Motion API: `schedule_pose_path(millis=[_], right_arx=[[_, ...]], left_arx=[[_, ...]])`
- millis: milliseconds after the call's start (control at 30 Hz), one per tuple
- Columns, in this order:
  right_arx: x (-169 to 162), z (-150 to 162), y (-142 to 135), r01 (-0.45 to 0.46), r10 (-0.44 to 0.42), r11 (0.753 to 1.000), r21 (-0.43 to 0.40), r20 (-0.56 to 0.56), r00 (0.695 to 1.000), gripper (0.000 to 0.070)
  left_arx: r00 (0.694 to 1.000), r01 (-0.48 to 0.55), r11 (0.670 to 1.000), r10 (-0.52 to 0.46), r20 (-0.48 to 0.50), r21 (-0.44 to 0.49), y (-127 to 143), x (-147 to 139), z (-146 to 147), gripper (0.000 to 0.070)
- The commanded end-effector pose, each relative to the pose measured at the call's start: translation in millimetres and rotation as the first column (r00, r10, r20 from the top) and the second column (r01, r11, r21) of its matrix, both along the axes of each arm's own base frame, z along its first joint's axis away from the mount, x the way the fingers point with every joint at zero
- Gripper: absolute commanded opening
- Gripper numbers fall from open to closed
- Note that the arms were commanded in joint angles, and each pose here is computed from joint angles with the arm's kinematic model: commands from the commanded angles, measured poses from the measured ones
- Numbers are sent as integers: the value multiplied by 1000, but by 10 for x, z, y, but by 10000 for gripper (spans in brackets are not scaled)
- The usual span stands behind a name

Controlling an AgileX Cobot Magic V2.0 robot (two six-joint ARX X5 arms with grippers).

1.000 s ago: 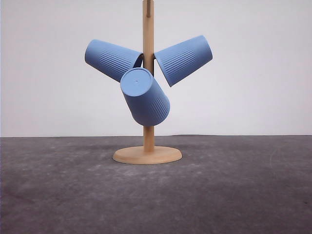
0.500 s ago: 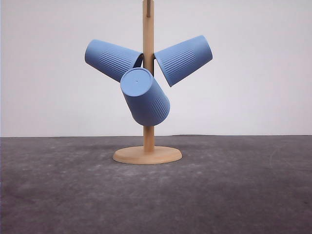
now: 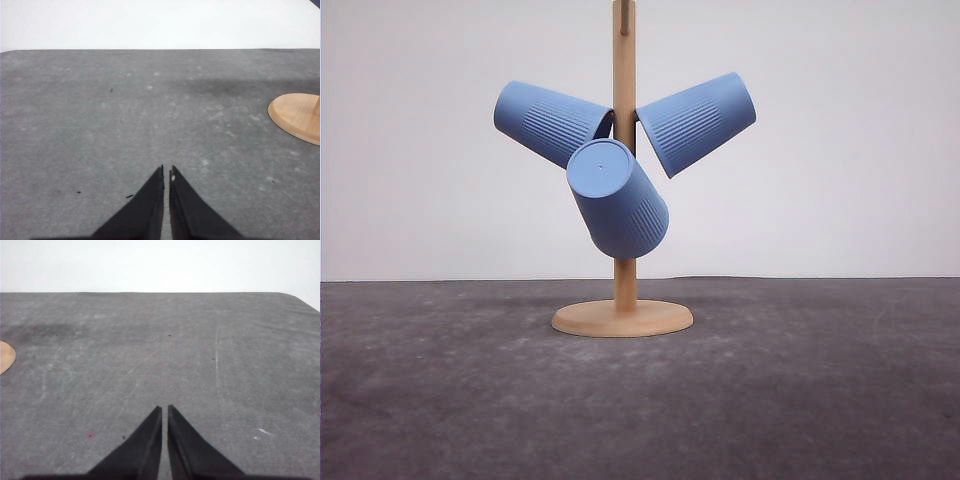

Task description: Place three cups

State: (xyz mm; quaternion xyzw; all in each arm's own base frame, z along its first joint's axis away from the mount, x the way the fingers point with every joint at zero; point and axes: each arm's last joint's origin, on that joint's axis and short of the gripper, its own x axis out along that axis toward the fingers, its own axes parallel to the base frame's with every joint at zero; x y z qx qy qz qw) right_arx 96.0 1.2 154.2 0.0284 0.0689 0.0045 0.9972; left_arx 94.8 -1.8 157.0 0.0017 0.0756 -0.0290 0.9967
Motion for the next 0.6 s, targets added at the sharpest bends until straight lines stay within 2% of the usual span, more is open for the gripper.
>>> schedule_pose_path(millis=[0,567], right_arx=[[4,-5,-1,4,-4,1000,13,4,1000,16],[4,-5,-1,4,-4,1000,13,4,1000,16]], left_arx=[[1000,-3,1000,3,-24,1,2,8,-72,0],[1000,-3,1000,3,-24,1,2,8,-72,0]])
